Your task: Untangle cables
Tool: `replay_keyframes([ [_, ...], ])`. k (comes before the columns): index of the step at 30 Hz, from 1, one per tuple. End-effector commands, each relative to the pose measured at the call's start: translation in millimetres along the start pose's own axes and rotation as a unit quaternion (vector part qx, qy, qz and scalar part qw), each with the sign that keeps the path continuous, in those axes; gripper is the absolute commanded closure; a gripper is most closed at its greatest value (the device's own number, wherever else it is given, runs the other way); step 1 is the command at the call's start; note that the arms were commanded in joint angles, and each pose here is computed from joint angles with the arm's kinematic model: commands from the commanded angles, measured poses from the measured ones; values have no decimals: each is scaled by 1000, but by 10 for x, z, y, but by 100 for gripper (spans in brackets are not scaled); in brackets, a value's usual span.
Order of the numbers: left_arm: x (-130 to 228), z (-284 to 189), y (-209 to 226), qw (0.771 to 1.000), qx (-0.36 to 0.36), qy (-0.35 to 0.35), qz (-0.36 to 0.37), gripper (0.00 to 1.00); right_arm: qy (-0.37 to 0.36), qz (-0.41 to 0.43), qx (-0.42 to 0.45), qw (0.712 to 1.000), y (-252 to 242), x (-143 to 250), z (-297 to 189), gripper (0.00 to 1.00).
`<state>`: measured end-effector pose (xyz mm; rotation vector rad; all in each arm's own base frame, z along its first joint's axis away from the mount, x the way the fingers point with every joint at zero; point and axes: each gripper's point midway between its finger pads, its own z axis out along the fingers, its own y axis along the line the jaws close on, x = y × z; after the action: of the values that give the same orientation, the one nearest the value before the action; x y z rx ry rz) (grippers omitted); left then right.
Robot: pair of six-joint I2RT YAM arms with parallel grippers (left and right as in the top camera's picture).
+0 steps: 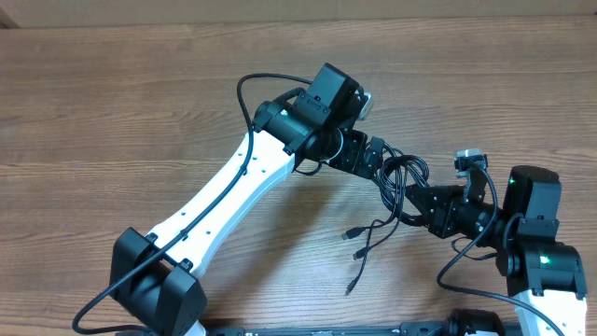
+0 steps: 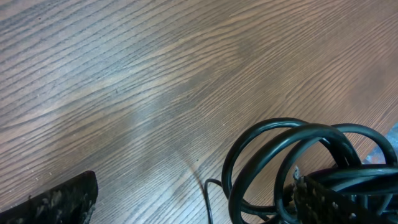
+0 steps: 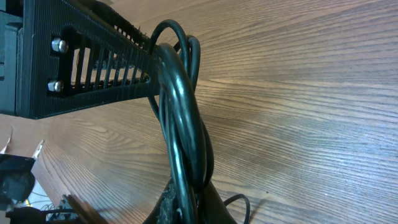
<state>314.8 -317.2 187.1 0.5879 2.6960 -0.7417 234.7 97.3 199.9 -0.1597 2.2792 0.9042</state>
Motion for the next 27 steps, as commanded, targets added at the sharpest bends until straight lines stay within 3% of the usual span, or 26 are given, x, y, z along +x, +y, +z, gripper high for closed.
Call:
replay_keyframes([
  [1,-39,-91,-141,999,17,-12,26,0,-10,-12,-16,1000,83,-54,-33,96],
  [19,-75,-84,-28,999,-21,-24,7,0,-25,-38,-100,994,378,-141,-70,96],
  [22,-106,-98,115,997,-61,-37,-33,0,-27,-44,-113,992,422,-149,-80,96],
  [27,-144,-136,335,972,-113,-72,-192,0,-28,-46,-120,991,447,-153,-86,96],
])
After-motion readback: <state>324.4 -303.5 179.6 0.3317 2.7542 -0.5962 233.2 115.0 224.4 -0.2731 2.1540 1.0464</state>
